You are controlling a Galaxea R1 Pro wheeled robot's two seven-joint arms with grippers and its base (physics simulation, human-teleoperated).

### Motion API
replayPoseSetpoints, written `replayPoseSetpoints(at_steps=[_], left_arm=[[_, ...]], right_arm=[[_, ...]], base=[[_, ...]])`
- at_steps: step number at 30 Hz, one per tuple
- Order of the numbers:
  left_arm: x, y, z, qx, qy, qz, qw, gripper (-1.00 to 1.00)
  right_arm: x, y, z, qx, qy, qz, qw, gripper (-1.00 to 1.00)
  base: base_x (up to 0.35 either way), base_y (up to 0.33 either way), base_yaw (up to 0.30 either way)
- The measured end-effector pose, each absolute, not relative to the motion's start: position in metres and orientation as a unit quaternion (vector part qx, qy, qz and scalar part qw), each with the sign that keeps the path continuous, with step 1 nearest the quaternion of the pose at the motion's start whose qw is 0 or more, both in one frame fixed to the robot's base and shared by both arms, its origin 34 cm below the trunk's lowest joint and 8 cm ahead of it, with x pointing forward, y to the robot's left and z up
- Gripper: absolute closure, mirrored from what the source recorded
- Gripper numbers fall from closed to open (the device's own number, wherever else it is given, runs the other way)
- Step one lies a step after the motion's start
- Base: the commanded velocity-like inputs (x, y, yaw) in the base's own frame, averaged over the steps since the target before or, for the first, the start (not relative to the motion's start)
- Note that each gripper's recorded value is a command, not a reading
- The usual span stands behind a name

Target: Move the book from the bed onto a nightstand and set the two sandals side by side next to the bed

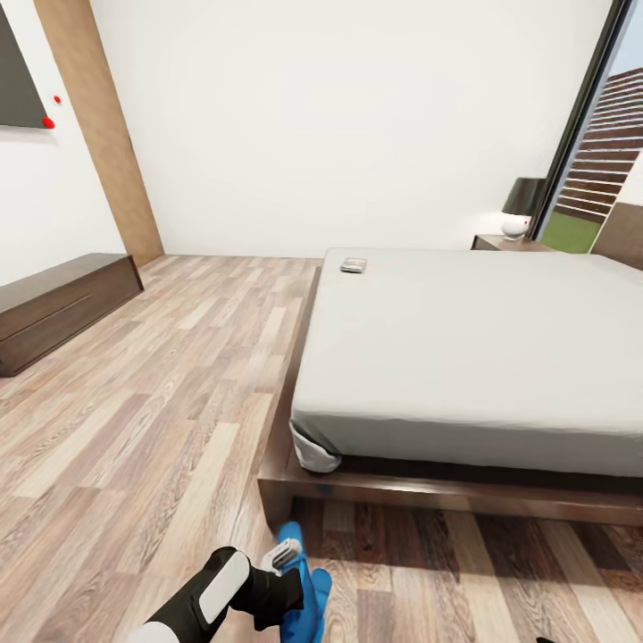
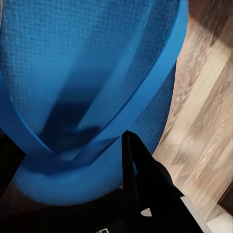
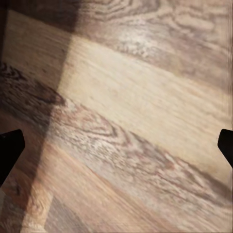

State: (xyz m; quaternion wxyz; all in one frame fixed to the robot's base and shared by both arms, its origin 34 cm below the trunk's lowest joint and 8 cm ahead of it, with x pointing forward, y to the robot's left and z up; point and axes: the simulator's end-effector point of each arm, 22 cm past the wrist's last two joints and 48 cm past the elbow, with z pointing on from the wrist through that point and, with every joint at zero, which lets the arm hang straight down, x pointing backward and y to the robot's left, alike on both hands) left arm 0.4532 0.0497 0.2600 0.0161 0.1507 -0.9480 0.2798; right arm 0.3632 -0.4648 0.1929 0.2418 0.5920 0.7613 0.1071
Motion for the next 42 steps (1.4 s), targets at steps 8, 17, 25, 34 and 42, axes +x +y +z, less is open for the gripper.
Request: replayPoseSetpoints(at_steps=[8, 17, 25, 34, 42], left_arm=[[0.4535, 0.0502, 0.2599, 0.152, -0.948, 0.280, 0.016, 1.00], [0.4536, 0.0502, 0.2600, 0.152, -0.948, 0.280, 0.016, 1.00], [0.4536, 0.0502, 0.2599, 0.152, -0.948, 0.280, 0.016, 1.00], [0.4541, 0.0497, 0.2604, 0.153, -0.947, 0.282, 0.015, 1.00], [0.4543, 0.0498, 0.2605, 0.154, -0.947, 0.282, 0.015, 1.00]], right_arm=[[0.3624, -0.4651, 0.1925, 0.593, 0.761, 0.106, 0.241, -1.00], [0.3623, -0.4651, 0.1924, 0.593, 0.762, 0.105, 0.240, -1.00], [0.3623, -0.4651, 0.1923, 0.593, 0.762, 0.105, 0.240, -1.00], [0.3610, -0.4654, 0.1917, 0.594, 0.762, 0.103, 0.238, -1.00], [0.3606, -0.4655, 0.1914, 0.594, 0.762, 0.102, 0.237, -1.00]], base=[[0.000, -0.151, 0.000], [-0.015, -0.153, 0.000], [-0.139, -0.170, 0.000], [-0.068, -0.136, 0.000], [-0.002, -0.014, 0.000]])
